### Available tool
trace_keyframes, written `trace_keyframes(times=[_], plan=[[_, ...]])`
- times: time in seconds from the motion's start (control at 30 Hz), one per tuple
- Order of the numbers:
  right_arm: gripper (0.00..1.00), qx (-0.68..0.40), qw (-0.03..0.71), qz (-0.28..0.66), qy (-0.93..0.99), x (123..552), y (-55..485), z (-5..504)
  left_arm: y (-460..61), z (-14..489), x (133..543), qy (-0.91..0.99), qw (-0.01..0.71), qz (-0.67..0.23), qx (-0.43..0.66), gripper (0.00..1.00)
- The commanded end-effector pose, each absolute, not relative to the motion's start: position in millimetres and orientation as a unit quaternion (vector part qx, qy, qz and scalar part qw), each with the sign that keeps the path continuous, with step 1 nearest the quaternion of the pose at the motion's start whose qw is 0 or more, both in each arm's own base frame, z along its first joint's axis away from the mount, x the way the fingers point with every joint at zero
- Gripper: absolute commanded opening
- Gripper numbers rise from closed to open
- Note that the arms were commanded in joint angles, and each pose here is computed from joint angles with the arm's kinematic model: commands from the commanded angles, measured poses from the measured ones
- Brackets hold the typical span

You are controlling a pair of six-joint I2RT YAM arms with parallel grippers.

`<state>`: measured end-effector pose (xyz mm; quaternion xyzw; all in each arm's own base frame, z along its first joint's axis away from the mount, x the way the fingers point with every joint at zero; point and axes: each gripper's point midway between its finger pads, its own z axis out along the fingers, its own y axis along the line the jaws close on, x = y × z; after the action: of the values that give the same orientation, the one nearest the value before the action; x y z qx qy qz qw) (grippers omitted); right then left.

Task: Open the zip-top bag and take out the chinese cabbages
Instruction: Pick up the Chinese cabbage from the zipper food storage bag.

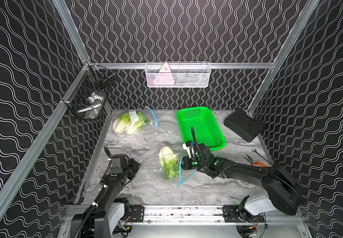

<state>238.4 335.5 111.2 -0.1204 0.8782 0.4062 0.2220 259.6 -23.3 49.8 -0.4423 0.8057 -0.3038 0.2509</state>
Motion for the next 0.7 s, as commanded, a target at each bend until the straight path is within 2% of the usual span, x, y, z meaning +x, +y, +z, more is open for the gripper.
trace_keyframes(times=[0.0,0.07,0.27,0.53,0.6,0.67], plan=[[0.12,-0.129,0.222,0.378,0.889,245,335,98,-17,56,266,0.817,0.273,-0.288,-0.419,0.0],[0.3,-0.132,0.217,0.383,0.888,247,344,94,-18,59,267,0.831,0.266,-0.28,-0.4,0.0],[0.54,-0.145,0.223,0.39,0.882,253,366,92,-20,66,267,0.84,0.267,-0.279,-0.381,0.0],[0.73,-0.155,0.183,0.412,0.879,245,387,77,-26,55,265,0.836,0.252,-0.294,-0.388,0.0],[0.73,-0.156,0.164,0.409,0.884,243,394,66,-26,54,265,0.835,0.251,-0.296,-0.39,0.0],[0.65,-0.161,0.154,0.402,0.888,239,400,59,-27,53,263,0.836,0.248,-0.295,-0.391,0.0]])
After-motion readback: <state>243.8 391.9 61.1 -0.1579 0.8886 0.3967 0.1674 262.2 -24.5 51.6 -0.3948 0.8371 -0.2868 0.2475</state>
